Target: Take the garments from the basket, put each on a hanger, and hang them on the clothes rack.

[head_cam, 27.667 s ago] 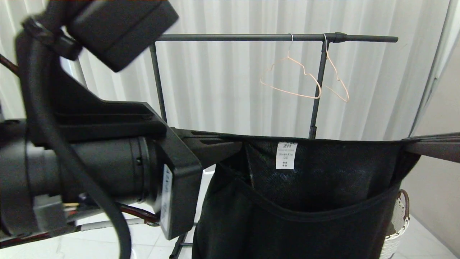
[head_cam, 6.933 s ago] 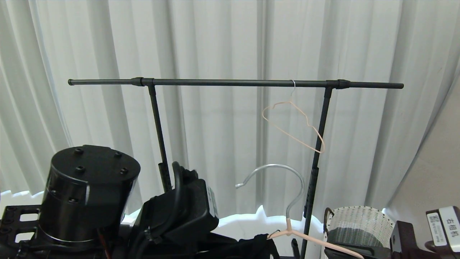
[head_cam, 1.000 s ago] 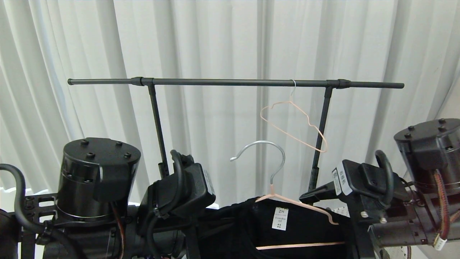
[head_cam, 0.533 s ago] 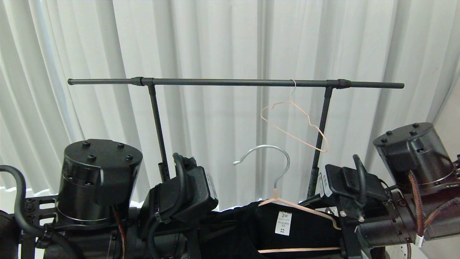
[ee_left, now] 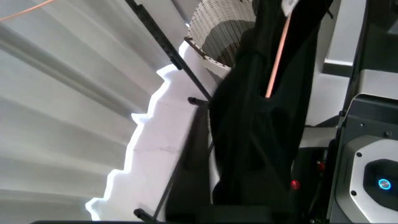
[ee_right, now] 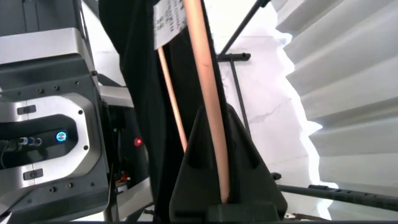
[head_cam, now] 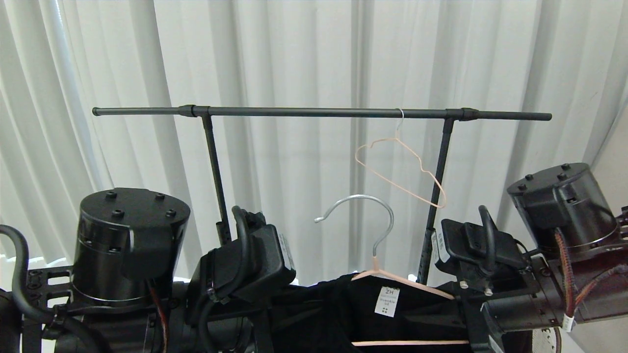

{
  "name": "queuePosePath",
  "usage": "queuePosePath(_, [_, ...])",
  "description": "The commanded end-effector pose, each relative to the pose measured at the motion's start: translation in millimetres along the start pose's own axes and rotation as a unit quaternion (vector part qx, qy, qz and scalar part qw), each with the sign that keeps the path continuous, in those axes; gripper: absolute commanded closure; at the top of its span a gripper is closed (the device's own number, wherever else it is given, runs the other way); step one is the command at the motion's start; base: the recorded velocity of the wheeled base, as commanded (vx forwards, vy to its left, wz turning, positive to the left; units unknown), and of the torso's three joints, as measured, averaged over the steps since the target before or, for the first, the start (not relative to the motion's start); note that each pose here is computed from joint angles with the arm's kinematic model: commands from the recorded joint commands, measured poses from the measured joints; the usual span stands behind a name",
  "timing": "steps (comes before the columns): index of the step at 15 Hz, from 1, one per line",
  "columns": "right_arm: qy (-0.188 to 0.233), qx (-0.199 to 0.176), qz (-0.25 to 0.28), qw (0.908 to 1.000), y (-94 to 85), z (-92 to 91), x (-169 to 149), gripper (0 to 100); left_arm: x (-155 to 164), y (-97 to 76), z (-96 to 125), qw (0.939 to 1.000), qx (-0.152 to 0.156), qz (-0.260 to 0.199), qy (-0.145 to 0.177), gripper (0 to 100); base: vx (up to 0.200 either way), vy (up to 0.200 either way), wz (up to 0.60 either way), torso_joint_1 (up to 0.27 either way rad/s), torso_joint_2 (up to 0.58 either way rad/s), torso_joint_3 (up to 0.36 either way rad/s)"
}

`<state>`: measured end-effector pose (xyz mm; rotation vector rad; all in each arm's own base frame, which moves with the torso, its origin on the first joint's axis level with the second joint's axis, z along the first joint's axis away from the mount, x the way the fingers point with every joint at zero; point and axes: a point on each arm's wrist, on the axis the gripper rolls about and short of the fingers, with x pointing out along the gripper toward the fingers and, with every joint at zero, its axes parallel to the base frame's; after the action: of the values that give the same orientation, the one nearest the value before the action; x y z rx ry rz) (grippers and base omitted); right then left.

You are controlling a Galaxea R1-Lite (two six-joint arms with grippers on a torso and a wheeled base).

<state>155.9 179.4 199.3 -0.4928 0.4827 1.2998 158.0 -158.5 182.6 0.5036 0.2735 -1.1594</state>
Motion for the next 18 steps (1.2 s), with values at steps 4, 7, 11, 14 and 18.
queuePosePath(4, [-0.014,-0.006,-0.017,0.9997,0.8,2.9,-11,100,0,0.0,0,0.9999,0.000,0.011,0.005,0,0.000,0.000,0.00,0.000,0.00,0.000])
queuePosePath(7, [-0.020,-0.009,-0.041,0.9989,-4.3,1.6,-21,100,-5,-0.1,-1,0.9998,-0.001,0.021,0.004,0,0.000,0.000,0.00,0.000,0.00,0.000])
queuePosePath(11, [-0.017,-0.026,-0.082,0.9962,-17.5,-9.9,-38,100,-28,7.9,-11,0.9975,-0.020,0.067,0.003,0,0.000,0.000,0.00,0.000,0.00,0.000])
queuePosePath(14, [-0.019,-0.021,-0.097,0.9948,-19.1,-14.6,-46,100,-46,6.4,-39,0.9932,-0.047,0.101,0.033,0,0.000,0.000,0.00,0.000,0.00,0.000])
queuePosePath(18, [-0.036,-0.038,-0.098,0.9938,-13.7,-11.4,-55,100,-45,11.3,-67,0.9852,-0.093,0.117,0.083,0,0.000,0.000,0.00,0.000,0.00,0.000])
